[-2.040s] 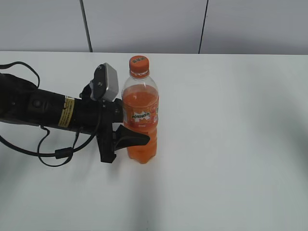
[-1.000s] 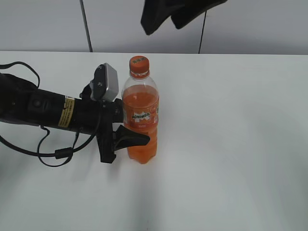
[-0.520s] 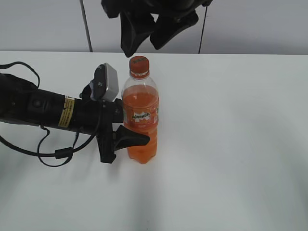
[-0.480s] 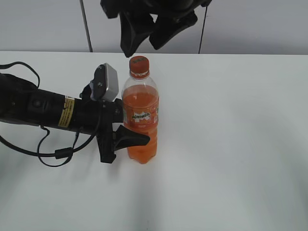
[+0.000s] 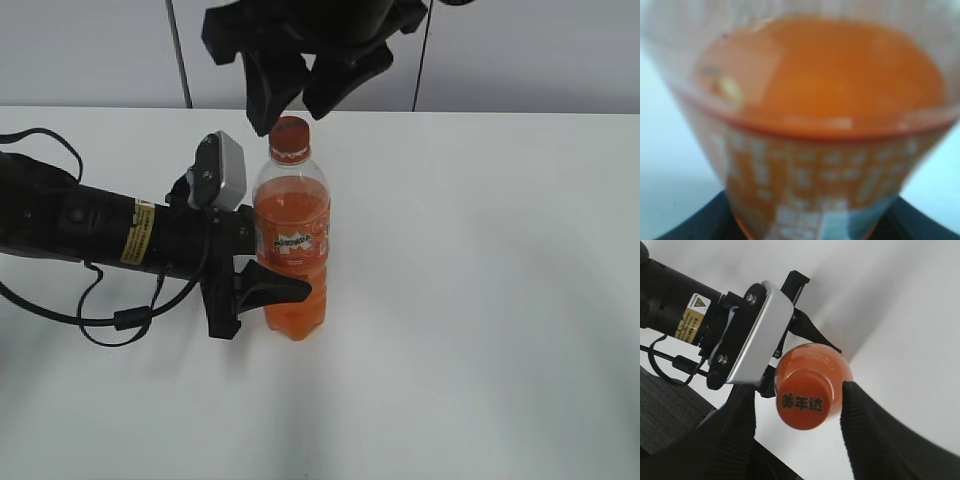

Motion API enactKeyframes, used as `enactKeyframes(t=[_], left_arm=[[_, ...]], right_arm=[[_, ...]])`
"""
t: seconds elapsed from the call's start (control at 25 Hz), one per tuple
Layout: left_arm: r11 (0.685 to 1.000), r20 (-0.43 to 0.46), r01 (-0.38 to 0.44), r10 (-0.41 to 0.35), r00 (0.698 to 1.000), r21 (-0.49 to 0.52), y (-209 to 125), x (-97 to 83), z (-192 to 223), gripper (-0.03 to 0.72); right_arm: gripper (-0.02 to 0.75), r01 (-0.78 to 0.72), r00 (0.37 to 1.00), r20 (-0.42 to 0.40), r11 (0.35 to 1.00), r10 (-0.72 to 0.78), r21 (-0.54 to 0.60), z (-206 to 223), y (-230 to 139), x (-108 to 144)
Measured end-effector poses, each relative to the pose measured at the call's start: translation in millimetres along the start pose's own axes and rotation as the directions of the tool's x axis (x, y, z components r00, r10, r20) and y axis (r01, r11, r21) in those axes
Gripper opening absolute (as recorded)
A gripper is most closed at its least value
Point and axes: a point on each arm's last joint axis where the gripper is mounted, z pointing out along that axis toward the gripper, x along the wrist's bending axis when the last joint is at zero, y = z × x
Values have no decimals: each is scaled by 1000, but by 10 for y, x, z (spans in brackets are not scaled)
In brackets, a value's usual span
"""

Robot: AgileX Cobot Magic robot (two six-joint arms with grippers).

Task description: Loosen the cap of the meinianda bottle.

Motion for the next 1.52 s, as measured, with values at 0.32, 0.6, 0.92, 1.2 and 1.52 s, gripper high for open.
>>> enactKeyframes(t=[0.32, 0.6, 0.92, 1.2, 1.52], left_arm=[[1000, 1, -1, 1, 1000, 0, 0, -1, 0, 366], [1000, 1, -1, 1, 1000, 0, 0, -1, 0, 366], [1000, 1, -1, 1, 1000, 0, 0, -1, 0, 366], [1000, 1, -1, 1, 1000, 0, 0, -1, 0, 366], [1000, 1, -1, 1, 1000, 0, 0, -1, 0, 365]], right_arm=[[409, 5, 1000, 19, 1000, -5, 14, 67, 5, -23], [409, 7, 1000, 23, 1000, -7, 14, 71, 5, -27], [408, 1, 1000, 15, 1000, -2, 31, 112, -19, -24], [374, -6, 1000, -12, 999, 6, 32, 112, -20, 0], [344, -3, 1000, -3, 999, 3, 34, 117, -23, -8]])
